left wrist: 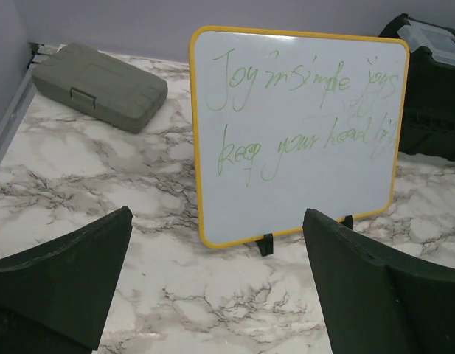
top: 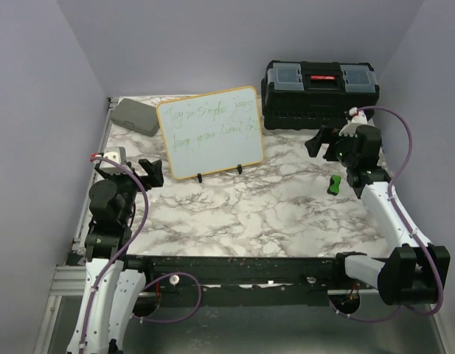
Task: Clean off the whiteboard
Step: Adjust the whiteboard at the center of the board.
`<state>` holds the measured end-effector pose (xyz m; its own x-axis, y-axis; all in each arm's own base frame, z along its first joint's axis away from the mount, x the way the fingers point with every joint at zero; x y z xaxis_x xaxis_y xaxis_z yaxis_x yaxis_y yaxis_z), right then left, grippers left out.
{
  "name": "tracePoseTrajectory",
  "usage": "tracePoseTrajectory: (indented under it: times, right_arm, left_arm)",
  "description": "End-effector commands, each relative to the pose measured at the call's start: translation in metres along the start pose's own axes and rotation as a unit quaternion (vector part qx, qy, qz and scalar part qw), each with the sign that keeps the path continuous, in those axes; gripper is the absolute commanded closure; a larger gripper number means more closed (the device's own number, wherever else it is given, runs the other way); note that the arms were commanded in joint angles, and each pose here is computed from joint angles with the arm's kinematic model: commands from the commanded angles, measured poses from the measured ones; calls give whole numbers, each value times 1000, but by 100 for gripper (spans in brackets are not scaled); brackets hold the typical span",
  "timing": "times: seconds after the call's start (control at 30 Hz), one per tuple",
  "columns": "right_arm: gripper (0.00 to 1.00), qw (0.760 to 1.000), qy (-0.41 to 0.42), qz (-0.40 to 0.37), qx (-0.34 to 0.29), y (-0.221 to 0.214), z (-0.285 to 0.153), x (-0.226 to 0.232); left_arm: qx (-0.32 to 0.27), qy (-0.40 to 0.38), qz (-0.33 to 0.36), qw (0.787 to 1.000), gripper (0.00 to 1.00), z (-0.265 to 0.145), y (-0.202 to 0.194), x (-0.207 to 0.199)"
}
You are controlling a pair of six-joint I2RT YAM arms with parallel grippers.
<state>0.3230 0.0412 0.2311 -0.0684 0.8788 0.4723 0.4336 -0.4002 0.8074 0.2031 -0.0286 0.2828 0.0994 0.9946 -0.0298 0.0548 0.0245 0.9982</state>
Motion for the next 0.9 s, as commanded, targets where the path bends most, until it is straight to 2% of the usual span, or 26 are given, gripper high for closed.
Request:
tracePoseTrajectory:
  times: [0.0,0.13,0.3,0.4,0.57,0.73,0.87]
  right_arm:
    - [0,999,-18,16,-35,17,0,2]
    - [0,1000,-13,6,-21,10,-1,0]
    - [0,999,38,-39,9,-2,-2,5]
    - [0,989,108,-91,50,-20,-4,12]
    - [0,959,213,-166,87,-47,-10,19]
    - [0,962,185,-176,101,-54,-8,8]
    - [0,962,179,-170,113,-51,-5,8]
  left_arm:
    - [-9,-1,-2,1000,1,1,6,-1]
    - [-6,-5,-6,1000,1,3,5,-2]
    - [-4,-10,-14,1000,1,5,2,-4]
    - [-3,-19,-26,999,1,6,2,-7]
    - [-6,-70,-66,995,1,15,3,-18]
    - [6,-102,-110,989,1,28,-3,-23]
    - [27,-78,-98,992,1,40,-13,-15]
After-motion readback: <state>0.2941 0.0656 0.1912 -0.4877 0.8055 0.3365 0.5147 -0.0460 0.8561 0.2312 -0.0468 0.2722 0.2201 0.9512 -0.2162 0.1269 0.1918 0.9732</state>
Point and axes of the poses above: each gripper's point midway between its finger pads, its own z axis out along the fingers, its own x axis along the line the jaws close on, y = z × x, the point moved 6 cm from there along -z, back along the fingers, and after that the axes turned 13 degrees about z, right-handed, at the moved point
